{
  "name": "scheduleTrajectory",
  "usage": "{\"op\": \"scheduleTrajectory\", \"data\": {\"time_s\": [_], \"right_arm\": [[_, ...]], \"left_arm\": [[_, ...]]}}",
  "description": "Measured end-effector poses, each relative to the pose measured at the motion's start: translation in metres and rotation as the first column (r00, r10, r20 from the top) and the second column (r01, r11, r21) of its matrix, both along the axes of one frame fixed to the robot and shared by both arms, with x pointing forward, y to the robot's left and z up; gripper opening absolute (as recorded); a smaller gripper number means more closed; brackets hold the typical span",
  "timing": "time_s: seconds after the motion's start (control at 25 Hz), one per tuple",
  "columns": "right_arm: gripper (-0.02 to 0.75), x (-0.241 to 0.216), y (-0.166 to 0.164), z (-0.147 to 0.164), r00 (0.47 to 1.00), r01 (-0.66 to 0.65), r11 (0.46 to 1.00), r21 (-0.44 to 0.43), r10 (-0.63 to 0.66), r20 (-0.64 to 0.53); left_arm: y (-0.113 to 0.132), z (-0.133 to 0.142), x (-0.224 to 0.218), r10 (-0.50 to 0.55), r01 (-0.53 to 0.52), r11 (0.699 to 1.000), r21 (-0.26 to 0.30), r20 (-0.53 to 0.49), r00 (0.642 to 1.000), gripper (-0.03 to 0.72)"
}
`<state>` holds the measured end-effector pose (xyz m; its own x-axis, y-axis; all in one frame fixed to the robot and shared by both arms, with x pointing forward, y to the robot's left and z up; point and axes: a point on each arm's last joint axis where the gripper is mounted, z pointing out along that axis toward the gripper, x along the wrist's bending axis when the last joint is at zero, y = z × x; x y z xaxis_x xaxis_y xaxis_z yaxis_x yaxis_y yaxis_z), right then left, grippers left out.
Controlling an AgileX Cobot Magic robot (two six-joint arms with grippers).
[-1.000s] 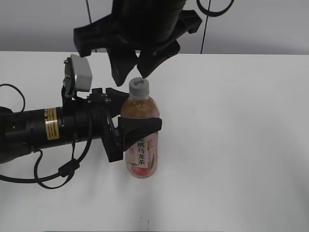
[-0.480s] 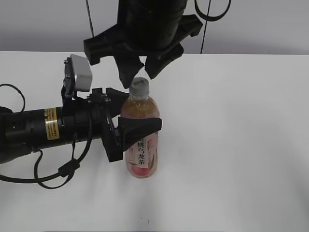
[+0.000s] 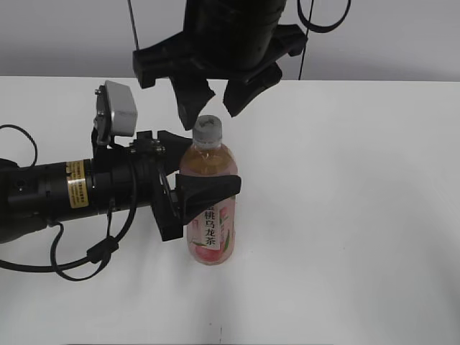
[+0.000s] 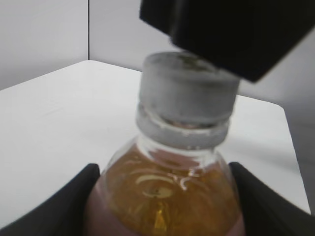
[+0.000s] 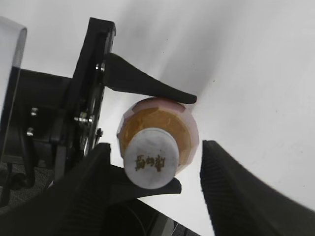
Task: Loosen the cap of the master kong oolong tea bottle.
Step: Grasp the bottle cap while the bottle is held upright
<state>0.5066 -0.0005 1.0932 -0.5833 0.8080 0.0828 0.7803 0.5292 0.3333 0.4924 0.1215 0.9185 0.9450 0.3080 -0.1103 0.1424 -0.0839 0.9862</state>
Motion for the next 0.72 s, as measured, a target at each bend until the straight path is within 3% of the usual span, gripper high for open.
{"op": "scheduleTrajectory", "data": {"time_s": [0.72], "right_arm": [[0.415, 0.002, 0.005, -0.01, 0.999, -0.014, 1.0, -0.009, 0.014, -0.029]], "left_arm": [[0.0, 0.0, 0.0, 0.0, 0.0, 1.0, 0.0, 0.0, 1.0, 0.456]]}}
